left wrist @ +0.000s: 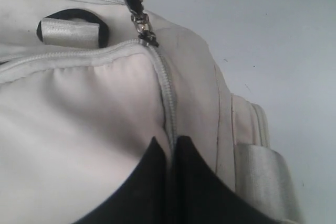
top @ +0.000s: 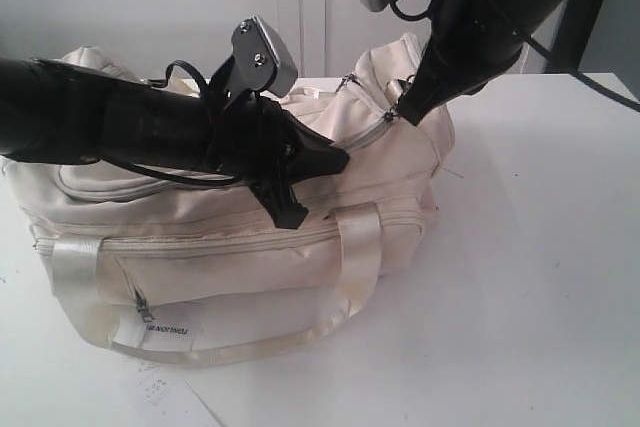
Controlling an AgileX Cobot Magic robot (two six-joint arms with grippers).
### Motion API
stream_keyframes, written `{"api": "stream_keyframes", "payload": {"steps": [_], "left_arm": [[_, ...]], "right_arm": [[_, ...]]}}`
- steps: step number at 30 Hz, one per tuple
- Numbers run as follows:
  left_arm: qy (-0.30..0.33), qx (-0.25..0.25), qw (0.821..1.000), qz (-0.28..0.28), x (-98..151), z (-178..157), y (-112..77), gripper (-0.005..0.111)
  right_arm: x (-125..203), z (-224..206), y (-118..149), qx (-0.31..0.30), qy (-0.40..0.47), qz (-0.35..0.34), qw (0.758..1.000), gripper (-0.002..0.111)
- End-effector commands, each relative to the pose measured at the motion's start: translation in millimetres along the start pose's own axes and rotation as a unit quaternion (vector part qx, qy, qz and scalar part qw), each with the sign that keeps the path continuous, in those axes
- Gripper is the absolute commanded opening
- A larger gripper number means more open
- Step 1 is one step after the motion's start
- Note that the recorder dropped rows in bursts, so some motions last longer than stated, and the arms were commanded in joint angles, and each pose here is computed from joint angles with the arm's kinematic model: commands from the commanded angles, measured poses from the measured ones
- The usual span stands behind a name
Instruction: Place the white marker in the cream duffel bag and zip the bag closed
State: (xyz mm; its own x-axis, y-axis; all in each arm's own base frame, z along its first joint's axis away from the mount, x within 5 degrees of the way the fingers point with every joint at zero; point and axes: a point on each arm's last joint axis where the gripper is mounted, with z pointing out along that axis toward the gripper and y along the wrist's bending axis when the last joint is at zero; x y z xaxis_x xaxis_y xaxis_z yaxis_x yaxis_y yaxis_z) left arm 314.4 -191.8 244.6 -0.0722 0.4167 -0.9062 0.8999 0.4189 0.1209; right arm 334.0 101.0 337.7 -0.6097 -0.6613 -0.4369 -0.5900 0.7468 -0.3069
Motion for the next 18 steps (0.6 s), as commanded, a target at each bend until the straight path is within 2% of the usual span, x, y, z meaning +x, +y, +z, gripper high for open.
{"api": "stream_keyframes", "payload": {"steps": [1, 11, 18], "left_arm": [[-0.01, 0.024, 0.999, 0.045, -8.8, -6.3, -8.0, 0.0], [-0.004, 0.032, 0.999, 0.042, -7.8, -6.6, -9.4, 0.0], [-0.005, 0.035, 0.998, 0.042, -8.0, -6.6, -9.9, 0.0]], "right_arm": [[-0.3, 9.9, -9.4, 0.022, -0.006, 0.007, 1.0, 0.0], [-21.0, 22.1, -16.0, 0.055, -0.107, 0.035, 0.992, 0.0], [-23.7, 20.4, -27.4, 0.079, -0.144, 0.057, 0.985, 0.0]]}}
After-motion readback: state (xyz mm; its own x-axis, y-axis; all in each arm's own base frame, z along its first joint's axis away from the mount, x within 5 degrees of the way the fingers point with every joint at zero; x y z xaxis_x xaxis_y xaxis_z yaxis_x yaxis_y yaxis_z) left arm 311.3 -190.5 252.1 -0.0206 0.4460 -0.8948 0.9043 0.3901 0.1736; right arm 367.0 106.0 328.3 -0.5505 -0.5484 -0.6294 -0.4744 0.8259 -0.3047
